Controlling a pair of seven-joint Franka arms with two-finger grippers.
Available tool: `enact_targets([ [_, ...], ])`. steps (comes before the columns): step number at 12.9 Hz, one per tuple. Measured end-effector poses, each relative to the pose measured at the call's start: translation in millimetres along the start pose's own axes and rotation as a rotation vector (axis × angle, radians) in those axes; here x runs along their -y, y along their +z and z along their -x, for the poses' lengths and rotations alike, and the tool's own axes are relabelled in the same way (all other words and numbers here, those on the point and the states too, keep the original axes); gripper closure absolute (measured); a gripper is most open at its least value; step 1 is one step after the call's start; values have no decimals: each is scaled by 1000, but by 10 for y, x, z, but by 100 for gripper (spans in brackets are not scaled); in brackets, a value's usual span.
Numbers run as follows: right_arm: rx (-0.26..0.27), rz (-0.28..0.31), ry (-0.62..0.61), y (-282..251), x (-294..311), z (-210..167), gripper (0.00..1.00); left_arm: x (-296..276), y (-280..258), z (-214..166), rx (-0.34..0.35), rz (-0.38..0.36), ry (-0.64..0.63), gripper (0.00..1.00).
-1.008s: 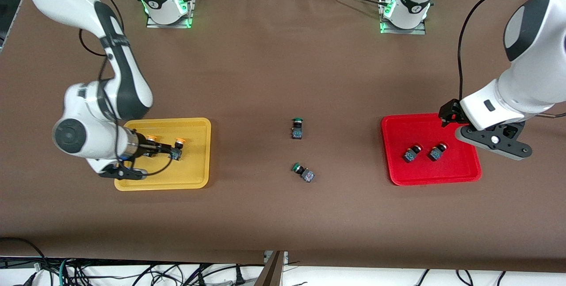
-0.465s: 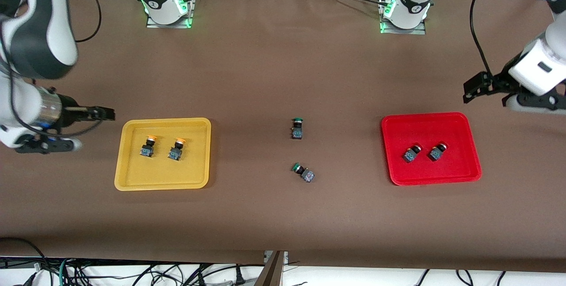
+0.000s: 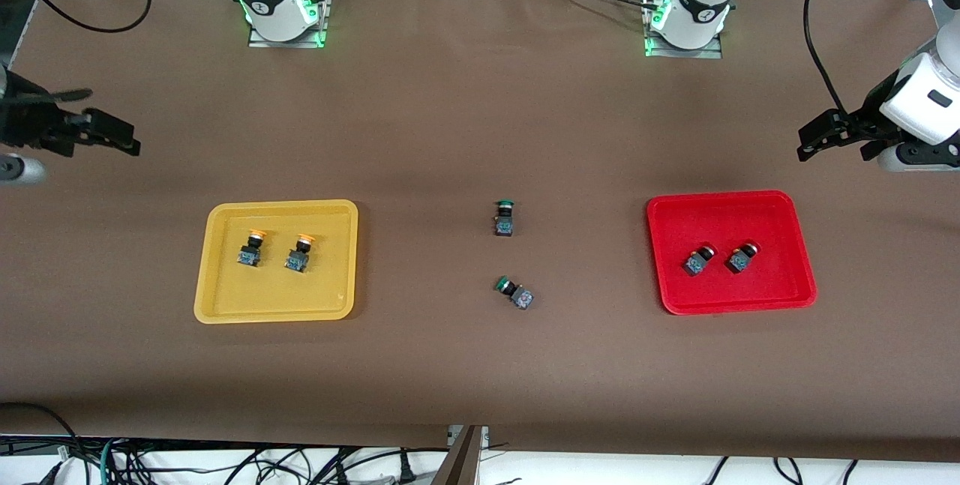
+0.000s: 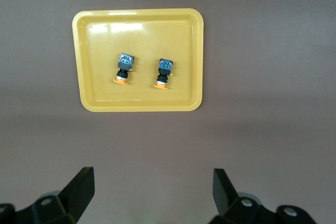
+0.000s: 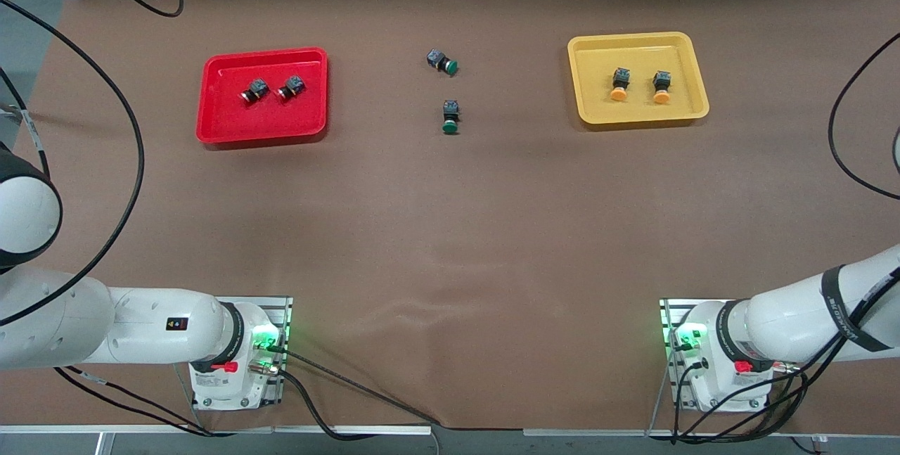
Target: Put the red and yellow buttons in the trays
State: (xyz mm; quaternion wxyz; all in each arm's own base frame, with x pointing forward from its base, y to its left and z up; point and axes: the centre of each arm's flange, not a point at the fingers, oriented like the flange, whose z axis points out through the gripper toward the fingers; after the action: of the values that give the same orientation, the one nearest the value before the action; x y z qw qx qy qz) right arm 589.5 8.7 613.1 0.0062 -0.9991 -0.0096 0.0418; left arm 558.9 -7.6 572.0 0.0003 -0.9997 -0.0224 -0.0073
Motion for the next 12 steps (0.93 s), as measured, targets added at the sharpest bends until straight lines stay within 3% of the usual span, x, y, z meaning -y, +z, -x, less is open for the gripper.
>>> enact_targets([
  [2,23,8,2,-72,-30,176,0,-29,0,2,0,0,1,0],
  [6,-31,8,41,-390,-262,420,0,-12,13,17,15,-1,-5,0],
  [12,18,7,43,-344,-284,525,0,15,45,56,52,-3,-11,0],
])
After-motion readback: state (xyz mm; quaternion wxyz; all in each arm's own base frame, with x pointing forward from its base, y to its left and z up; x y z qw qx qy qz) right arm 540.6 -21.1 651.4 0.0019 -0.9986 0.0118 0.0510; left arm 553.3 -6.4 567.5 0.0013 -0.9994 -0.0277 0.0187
